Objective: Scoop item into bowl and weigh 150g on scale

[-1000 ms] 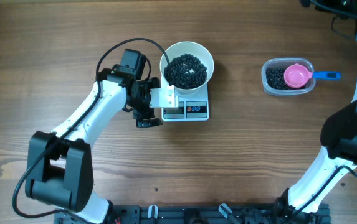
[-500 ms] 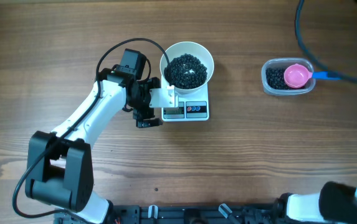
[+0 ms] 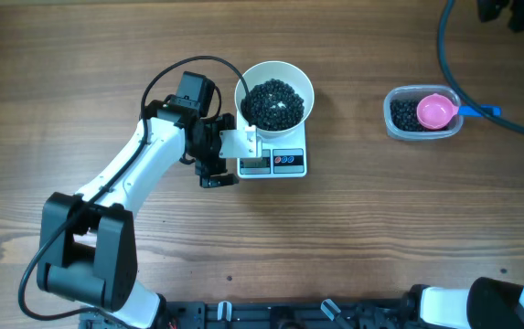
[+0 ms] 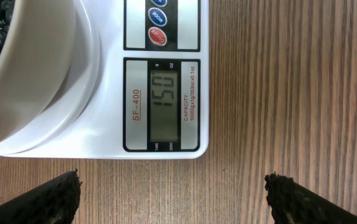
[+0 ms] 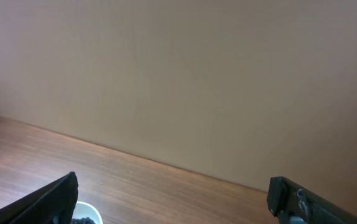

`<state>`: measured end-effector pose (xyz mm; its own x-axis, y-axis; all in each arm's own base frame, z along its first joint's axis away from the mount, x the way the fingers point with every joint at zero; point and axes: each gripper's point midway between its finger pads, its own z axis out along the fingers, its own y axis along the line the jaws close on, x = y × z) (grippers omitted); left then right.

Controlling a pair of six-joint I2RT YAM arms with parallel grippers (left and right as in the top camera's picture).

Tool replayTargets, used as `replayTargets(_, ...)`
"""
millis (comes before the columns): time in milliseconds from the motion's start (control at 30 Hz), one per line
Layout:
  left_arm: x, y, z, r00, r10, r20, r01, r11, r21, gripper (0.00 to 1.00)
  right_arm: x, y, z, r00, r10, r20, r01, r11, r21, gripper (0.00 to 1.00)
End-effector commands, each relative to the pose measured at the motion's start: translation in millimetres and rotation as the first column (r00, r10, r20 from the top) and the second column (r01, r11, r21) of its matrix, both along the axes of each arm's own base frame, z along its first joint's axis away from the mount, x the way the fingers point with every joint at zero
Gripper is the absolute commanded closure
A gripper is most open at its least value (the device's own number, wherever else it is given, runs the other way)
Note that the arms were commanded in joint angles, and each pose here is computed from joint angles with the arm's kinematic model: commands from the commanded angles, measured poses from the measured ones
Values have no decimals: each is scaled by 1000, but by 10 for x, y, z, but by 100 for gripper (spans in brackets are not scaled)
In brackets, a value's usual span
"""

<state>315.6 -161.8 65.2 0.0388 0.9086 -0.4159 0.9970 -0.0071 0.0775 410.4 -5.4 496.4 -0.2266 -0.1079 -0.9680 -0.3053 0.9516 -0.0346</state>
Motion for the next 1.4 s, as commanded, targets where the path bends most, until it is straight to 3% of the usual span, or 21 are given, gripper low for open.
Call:
replayTargets(0, -38, -11, -45, 1000, -18, -16, 18, 1000, -12, 0, -182, 103, 171, 995, -89, 34, 91, 995, -36, 0)
replayTargets(300, -38, -11, -45, 1000, -18, -16, 18, 1000, -12, 0, -405, 179, 58, 993, -109, -39, 108, 993, -41, 0)
replayTargets(567, -38, -11, -45, 1000, -18, -16, 18, 1000, -12, 0, -561, 98, 233, 983, -182, 16, 182, 983, 20, 0)
replayTargets(900, -38, -11, -45, 1000, -18, -16, 18, 1000, -12, 0, -583, 61, -652, 969, -210, 133, 204, 977, 61, 0)
replayTargets(1067, -38, -11, -45, 1000, -18, -16, 18, 1000, -12, 0, -871, 87, -1403, 953, -261, 153, 200, 923, 330, 0)
replayTargets(1200, -39, -11, -45, 1000, -18, -16, 18, 1000, -12, 0, -1278, 75, -1541, 885, -281, 371, 148, 926, 348, 0)
replayTargets(1367, -39, -11, -45, 1000, -18, -16, 18, 1000, -12, 0, -1648, 108, -1651, 815, -267, 514, 111, 943, 312, 0)
